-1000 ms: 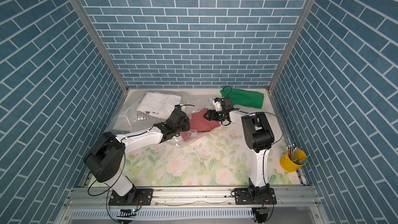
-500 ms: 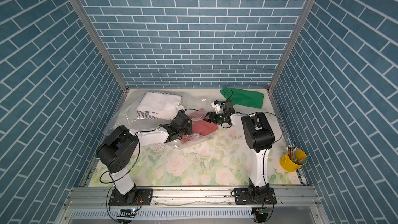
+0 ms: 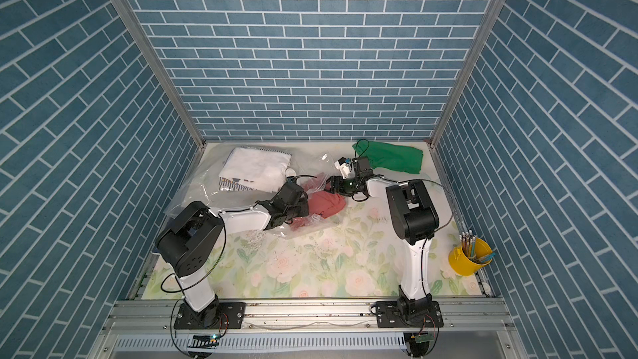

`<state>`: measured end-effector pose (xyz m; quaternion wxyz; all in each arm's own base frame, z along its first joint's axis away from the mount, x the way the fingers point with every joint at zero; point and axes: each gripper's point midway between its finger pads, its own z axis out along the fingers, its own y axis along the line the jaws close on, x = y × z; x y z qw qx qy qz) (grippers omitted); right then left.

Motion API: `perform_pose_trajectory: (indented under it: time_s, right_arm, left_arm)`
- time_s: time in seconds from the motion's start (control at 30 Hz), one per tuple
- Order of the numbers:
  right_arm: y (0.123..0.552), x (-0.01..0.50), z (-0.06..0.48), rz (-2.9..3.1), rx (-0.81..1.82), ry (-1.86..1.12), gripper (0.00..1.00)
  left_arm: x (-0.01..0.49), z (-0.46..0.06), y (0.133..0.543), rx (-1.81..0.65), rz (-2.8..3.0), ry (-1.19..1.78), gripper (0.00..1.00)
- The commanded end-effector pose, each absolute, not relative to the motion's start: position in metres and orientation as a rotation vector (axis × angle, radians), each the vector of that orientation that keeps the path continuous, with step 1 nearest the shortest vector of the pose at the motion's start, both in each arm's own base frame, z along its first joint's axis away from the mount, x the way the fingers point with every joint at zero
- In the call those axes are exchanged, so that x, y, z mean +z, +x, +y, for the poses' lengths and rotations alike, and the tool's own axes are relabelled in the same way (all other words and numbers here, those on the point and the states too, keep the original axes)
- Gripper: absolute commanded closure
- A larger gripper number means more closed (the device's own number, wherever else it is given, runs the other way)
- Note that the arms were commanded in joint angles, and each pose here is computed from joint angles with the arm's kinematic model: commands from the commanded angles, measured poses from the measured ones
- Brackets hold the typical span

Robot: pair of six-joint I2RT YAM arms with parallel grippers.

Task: Take the tank top out of the vacuum bag
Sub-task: Take out the tank top from the vacuum bag.

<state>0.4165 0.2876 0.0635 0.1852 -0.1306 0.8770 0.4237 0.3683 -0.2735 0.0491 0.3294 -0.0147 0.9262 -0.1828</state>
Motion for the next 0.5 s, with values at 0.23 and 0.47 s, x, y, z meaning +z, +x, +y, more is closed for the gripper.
perform_pose_trajectory:
  time_s: [0.23,0.47]
  right_arm:
    - [0.411,0.019,0.299,2.596,0.864,-0.546,0.31]
    - [0.422,0.041,0.289,2.54,0.716,-0.56,1.0]
  left_arm:
    - [0.049,-0.267,0.359,-0.464,2.44,-0.021,0.92]
    - [0.062,-0.263,0.362,-0.426,2.417,-0.005,0.92]
